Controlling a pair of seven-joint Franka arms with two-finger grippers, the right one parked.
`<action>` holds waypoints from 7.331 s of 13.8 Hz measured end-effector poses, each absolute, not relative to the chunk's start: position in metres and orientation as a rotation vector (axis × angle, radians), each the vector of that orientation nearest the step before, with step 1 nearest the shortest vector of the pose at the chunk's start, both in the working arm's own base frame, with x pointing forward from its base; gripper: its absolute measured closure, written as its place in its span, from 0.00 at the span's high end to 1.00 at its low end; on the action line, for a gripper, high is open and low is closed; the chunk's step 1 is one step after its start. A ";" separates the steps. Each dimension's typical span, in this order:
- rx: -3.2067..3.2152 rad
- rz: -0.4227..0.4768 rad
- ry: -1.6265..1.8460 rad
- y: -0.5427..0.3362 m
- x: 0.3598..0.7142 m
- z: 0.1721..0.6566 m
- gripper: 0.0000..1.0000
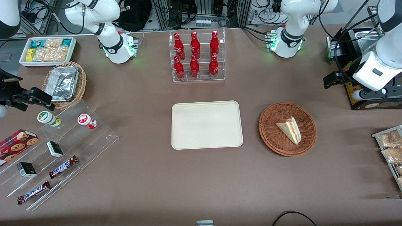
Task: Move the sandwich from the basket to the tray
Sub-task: 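Move the left gripper over the wrapped sandwich in the wicker basket, then lower the left gripper onto the sandwich and close on it, then lift the sandwich and carry it over the cream tray, then lower the sandwich onto the tray and open the left gripper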
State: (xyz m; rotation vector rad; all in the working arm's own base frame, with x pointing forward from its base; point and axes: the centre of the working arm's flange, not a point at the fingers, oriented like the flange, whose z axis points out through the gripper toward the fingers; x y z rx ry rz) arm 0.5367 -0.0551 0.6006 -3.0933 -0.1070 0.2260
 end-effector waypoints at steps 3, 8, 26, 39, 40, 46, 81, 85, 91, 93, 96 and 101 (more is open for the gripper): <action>-3.093 0.247 -0.073 -0.055 0.536 0.594 1.00; -3.082 0.317 -0.059 -0.056 0.537 0.540 1.00; -3.067 0.039 -0.618 -0.080 0.520 0.339 1.00; -2.930 0.045 -1.143 -0.095 0.531 0.275 1.00; -2.931 0.046 -1.145 -0.095 0.532 0.269 1.00; -2.929 0.054 -1.152 -0.094 0.535 0.258 0.64; -3.118 0.175 -0.381 -0.492 0.509 0.265 0.14; -3.089 0.138 -0.395 -0.494 0.510 0.255 0.14; -3.111 0.147 -0.326 -0.496 0.511 0.258 0.14; -3.139 0.192 -0.273 -0.497 0.510 0.258 0.14; -3.155 0.216 -0.252 -0.498 0.509 0.257 0.14; -3.160 0.211 -0.260 -0.497 0.512 0.259 0.60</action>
